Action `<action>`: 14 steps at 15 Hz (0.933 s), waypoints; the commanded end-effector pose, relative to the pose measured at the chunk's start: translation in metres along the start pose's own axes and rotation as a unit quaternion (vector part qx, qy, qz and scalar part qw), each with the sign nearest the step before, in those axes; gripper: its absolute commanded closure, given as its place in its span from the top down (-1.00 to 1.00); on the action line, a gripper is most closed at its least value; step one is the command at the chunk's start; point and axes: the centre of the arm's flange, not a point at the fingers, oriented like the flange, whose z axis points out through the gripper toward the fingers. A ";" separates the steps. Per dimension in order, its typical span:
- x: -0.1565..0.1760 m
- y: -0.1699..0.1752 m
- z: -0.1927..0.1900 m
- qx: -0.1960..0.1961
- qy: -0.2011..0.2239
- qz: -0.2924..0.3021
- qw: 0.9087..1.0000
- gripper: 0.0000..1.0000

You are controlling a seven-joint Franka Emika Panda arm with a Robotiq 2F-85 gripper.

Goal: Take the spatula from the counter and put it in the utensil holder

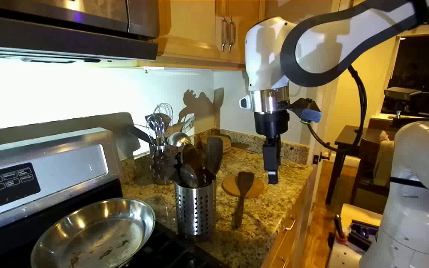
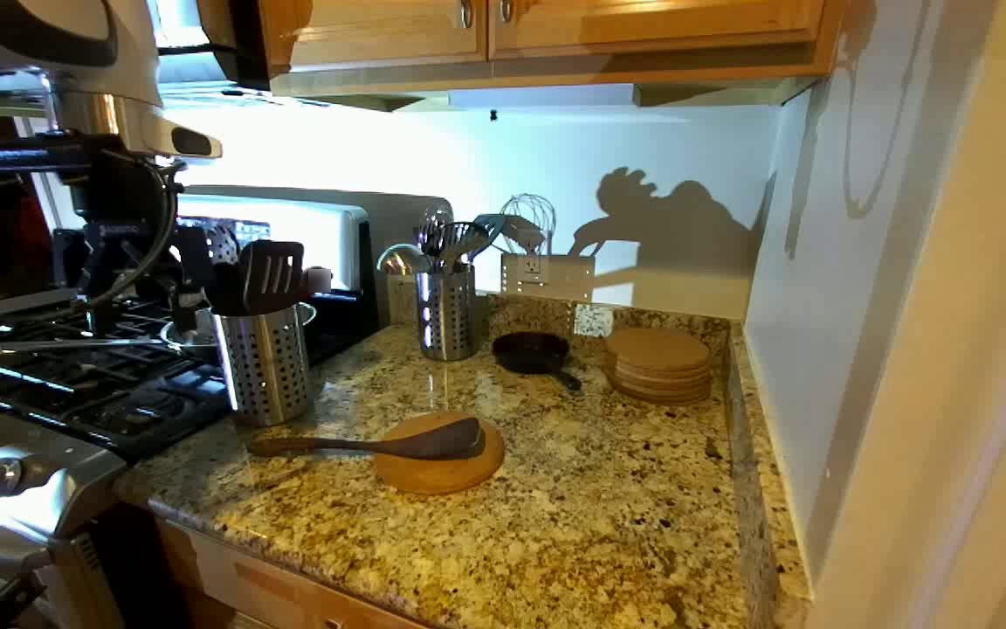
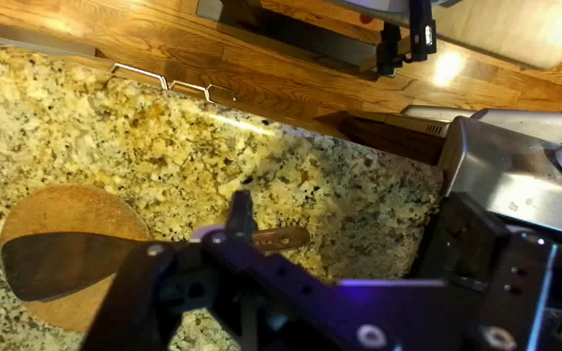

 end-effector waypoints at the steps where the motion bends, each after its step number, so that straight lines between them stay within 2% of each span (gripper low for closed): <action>1: 0.000 0.000 0.000 0.000 0.000 0.000 1.000 1.00; 6: 0.000 0.000 0.000 0.000 0.000 0.000 1.000 1.00; 8: 0.005 0.008 0.001 0.012 -0.004 -0.001 1.000 1.00; 11: 0.010 0.031 0.003 0.028 -0.003 -0.002 1.000 1.00; 14: 0.015 0.070 0.007 0.058 -0.001 -0.007 0.998 1.00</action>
